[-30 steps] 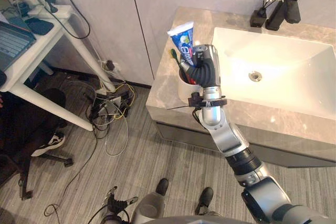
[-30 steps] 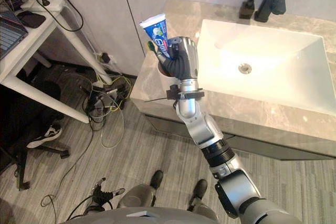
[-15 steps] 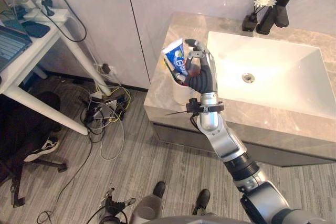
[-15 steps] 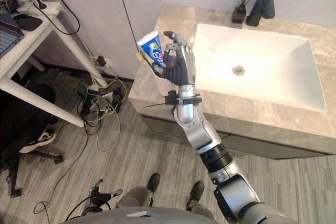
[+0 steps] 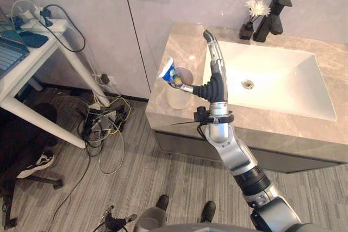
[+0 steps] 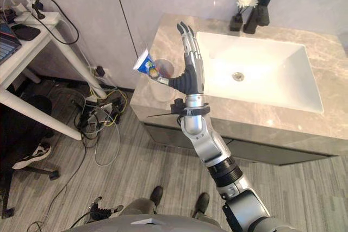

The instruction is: Organize washtable

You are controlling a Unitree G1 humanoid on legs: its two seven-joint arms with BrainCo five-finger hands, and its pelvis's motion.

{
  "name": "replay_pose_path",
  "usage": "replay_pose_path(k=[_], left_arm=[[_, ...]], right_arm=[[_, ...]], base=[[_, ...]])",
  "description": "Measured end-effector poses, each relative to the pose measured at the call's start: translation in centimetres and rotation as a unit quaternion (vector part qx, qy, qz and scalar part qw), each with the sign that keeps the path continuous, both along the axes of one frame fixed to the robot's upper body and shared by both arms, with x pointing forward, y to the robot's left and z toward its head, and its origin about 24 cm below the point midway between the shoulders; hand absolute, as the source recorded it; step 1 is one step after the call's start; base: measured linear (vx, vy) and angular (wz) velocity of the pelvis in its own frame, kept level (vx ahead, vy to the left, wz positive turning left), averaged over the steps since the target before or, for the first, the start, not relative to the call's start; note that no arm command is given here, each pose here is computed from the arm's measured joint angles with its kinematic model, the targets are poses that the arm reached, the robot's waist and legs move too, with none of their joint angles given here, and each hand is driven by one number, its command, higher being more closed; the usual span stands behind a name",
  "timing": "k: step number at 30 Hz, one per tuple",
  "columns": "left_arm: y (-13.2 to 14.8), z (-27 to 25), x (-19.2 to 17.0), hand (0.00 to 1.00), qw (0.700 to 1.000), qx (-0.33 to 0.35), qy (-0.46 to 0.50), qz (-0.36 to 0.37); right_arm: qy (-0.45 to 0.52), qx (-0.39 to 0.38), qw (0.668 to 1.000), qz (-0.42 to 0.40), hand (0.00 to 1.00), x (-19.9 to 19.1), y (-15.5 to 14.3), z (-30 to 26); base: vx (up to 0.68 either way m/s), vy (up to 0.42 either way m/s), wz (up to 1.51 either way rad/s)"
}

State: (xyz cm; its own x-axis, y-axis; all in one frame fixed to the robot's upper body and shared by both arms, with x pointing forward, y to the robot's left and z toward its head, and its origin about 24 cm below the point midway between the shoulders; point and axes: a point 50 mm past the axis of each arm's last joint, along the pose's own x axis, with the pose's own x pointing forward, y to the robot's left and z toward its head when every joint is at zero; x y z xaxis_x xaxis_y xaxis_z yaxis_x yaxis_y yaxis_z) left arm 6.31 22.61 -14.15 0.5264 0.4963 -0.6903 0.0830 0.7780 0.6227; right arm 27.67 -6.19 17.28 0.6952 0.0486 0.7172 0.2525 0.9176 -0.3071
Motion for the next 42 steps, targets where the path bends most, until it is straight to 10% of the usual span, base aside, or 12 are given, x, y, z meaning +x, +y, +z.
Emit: replay_pose_path(k=[15,23,33,42], left_arm=[[0.2,-0.5,-0.4,0.00,1.000,-0.002,0.027,-0.008],[0.5,-0.7,-0.8,0.00,0.999,-0.003,0.041,-0.013],[0.6,-1.3,-2.1,0.00,0.997,-0.024,0.071,0.011],[-0.8,-1.4,-1.6,0.00,0.997,-0.046,0.055,0.017]], right_arm=[[-0.067,0.053,0.996,-0.011,0.00,-2.3,-1.5,2.1],[-0.085,0.084,0.980,-0.162,0.00,-4.8,-8.9,1.6],[0.191,0.055,0.869,-0.452,0.00,-11.7,-19.4,-10.4],[0.546,0.097,0.716,-0.424,0.00,-19.0,-16.6,-24.9]], base=[[-0.01,0.003,-0.09],[0.00,0.003,-0.14],[0.01,0.003,-0.30],[0.02,-0.001,-0.09]])
